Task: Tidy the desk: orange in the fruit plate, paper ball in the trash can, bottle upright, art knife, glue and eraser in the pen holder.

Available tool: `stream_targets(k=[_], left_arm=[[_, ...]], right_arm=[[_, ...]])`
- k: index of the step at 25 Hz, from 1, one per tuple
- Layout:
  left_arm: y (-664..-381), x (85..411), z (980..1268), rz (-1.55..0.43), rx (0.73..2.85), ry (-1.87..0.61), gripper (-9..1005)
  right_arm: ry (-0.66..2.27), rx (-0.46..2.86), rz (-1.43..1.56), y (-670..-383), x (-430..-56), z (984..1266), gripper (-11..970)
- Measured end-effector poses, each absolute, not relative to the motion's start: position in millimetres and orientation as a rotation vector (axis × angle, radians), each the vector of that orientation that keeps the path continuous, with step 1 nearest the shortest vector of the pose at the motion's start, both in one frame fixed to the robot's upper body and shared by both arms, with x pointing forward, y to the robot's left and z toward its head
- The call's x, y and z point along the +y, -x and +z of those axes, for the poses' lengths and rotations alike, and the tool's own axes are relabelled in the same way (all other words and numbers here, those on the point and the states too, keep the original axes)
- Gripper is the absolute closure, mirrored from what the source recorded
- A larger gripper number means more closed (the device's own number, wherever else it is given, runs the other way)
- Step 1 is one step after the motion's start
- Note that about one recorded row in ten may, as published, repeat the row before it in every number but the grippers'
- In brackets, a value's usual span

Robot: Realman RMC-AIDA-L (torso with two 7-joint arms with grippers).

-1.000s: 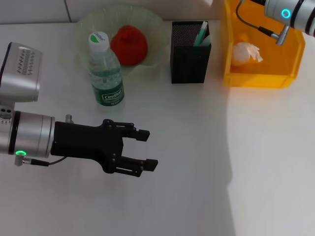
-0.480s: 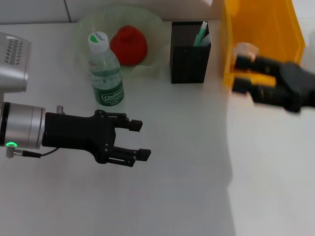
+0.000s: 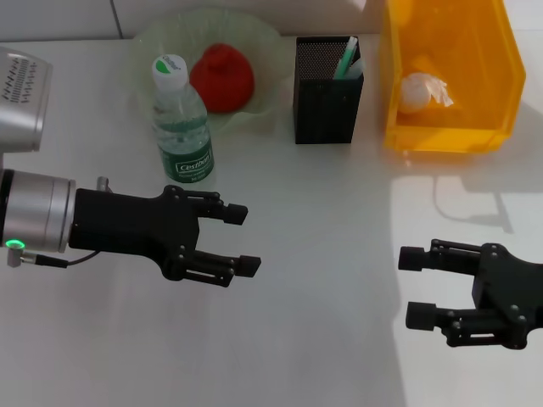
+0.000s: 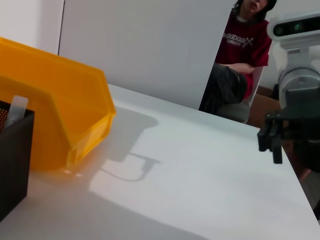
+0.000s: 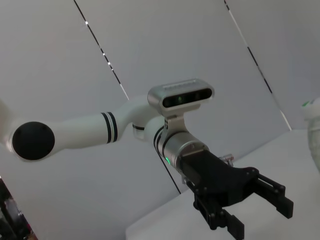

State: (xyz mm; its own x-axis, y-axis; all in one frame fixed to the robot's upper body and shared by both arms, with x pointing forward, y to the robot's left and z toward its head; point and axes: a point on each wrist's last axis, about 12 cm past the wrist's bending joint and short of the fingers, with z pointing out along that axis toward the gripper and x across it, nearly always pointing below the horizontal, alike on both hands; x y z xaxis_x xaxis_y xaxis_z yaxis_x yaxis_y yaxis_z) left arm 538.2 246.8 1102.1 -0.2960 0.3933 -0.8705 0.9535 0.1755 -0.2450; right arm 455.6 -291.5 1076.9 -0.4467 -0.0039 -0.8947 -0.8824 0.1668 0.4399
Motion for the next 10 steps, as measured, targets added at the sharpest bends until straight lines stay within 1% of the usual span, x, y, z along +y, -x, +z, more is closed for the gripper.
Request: stream_targets(k=[10], left_arm=[[-531.9,260.5,1105.9,-1.120,1.784,-1.232,199]], right_arm=[[0.883,1.640,1.376,-461.3,-284.9,1076.8,148]])
